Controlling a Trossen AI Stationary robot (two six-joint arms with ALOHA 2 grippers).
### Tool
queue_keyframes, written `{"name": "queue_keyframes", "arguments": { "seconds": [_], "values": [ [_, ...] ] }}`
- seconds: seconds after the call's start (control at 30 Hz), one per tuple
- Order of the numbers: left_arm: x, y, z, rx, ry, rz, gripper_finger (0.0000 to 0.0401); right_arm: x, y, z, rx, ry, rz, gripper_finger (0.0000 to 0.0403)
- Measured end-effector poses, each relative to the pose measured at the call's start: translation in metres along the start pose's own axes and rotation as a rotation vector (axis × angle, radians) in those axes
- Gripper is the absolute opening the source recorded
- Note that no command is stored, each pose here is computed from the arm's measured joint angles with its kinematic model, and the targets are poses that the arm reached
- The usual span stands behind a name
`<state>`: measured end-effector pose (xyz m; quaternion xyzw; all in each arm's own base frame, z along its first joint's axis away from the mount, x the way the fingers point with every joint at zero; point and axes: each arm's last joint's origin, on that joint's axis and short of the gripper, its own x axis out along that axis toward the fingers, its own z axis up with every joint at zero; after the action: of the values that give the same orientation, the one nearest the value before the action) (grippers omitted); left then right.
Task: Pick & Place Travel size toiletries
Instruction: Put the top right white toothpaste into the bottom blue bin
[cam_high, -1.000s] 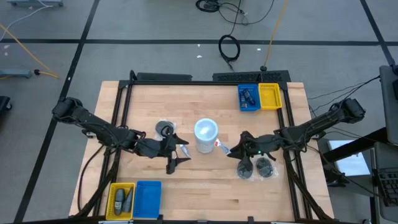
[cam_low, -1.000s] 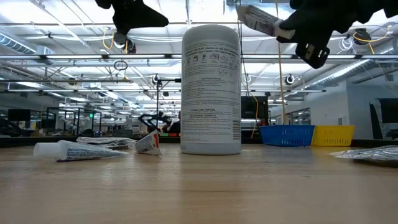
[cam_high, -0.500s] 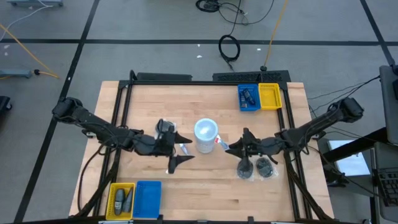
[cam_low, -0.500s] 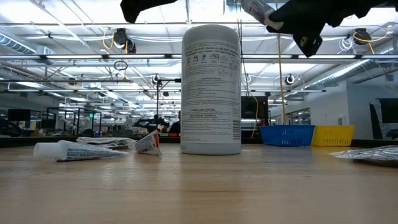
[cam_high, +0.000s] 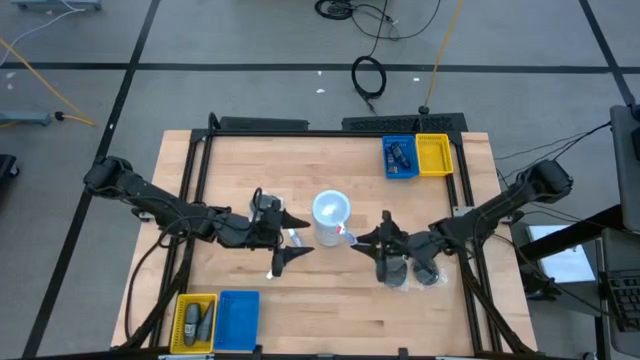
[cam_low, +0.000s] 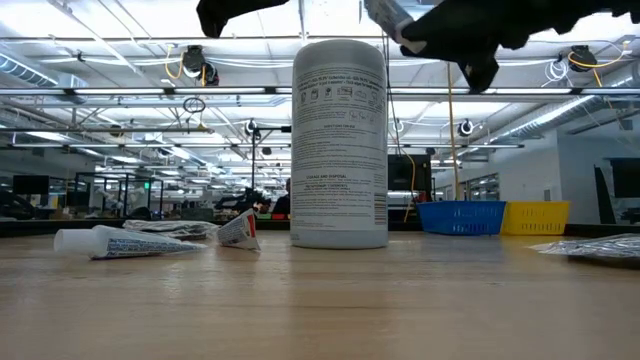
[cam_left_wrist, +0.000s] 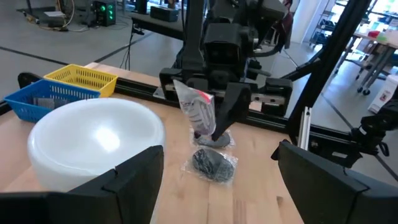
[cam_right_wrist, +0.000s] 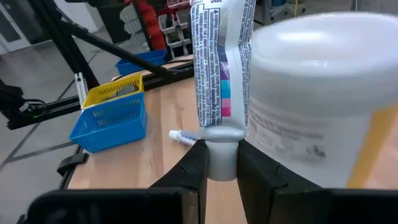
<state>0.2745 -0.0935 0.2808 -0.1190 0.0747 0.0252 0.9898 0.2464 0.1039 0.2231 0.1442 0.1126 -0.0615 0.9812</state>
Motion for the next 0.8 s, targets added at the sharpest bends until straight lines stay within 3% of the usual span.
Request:
{"name": "queue_keyframes", "arguments": {
  "seconds": [0.43,0.6,0.8],
  "values": [
    [0.000,-0.002,0.005,-0.031,-0.051,-0.016,0.0310,0.044,0.038,0.022,-0.183,0.081,-0.034,0.0050],
    [0.000,-0.002,0.007,-0.053,-0.069,-0.022,0.0310,0.047,0.041,0.030,-0.250,0.100,-0.120,0.0050],
    [0.000,-0.002,0.007,-0.081,-0.069,-0.023,0.0310,0.046,0.042,0.029,-0.271,0.102,-0.124,0.0050]
  ]
}}
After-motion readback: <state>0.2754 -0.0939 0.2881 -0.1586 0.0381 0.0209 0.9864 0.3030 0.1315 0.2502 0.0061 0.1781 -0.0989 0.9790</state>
